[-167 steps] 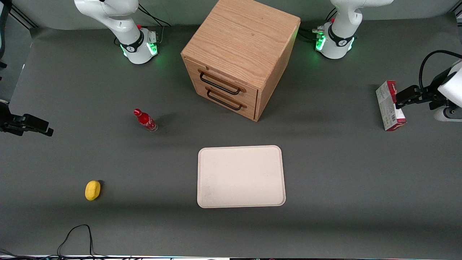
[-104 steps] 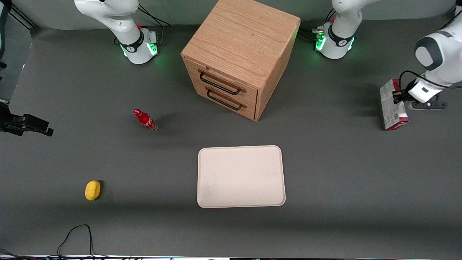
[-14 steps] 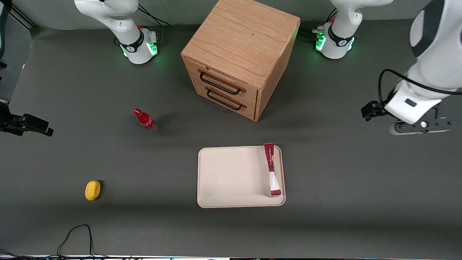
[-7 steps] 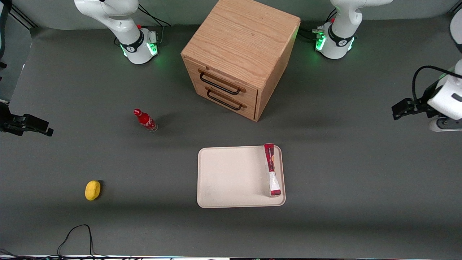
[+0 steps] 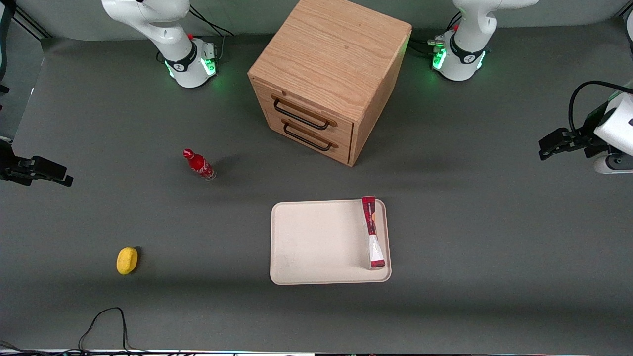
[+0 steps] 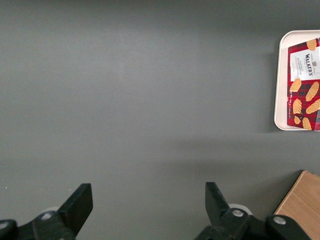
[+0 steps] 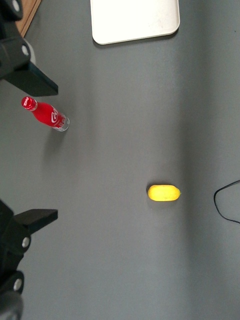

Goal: Place red cookie box on tray

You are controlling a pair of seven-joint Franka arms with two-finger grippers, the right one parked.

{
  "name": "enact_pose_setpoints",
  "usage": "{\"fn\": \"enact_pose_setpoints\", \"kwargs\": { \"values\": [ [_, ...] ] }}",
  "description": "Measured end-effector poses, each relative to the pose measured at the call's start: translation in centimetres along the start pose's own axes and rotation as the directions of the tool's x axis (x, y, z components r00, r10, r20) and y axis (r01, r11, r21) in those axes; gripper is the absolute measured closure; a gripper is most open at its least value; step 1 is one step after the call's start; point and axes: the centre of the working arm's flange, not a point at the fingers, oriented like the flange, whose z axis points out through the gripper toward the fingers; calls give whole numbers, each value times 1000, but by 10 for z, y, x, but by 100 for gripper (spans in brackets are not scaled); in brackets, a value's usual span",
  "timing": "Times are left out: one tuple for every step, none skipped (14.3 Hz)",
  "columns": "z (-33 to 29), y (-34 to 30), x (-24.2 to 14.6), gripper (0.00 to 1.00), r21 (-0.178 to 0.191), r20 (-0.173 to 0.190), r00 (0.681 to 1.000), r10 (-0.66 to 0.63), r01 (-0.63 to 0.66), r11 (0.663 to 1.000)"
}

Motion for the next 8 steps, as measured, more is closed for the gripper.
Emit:
{"fn": "enact_pose_setpoints", "kwargs": {
  "values": [
    [0,0,0,0,-1,1,1000,14,-14,1000],
    [0,0,0,0,-2,4,1000,27,-27,1000],
    [0,0,-1,0,-2,7,999,33,-33,999],
    [1,0,-1,0,-3,11,999,35,-35,999],
    [1,0,-1,0,-3,12,999,35,-35,999],
    [1,0,-1,0,-3,12,999,36,-36,999],
    [1,0,-2,0,-3,13,999,37,-37,999],
    [1,1,-2,0,-3,13,999,39,-39,999]
  ]
}}
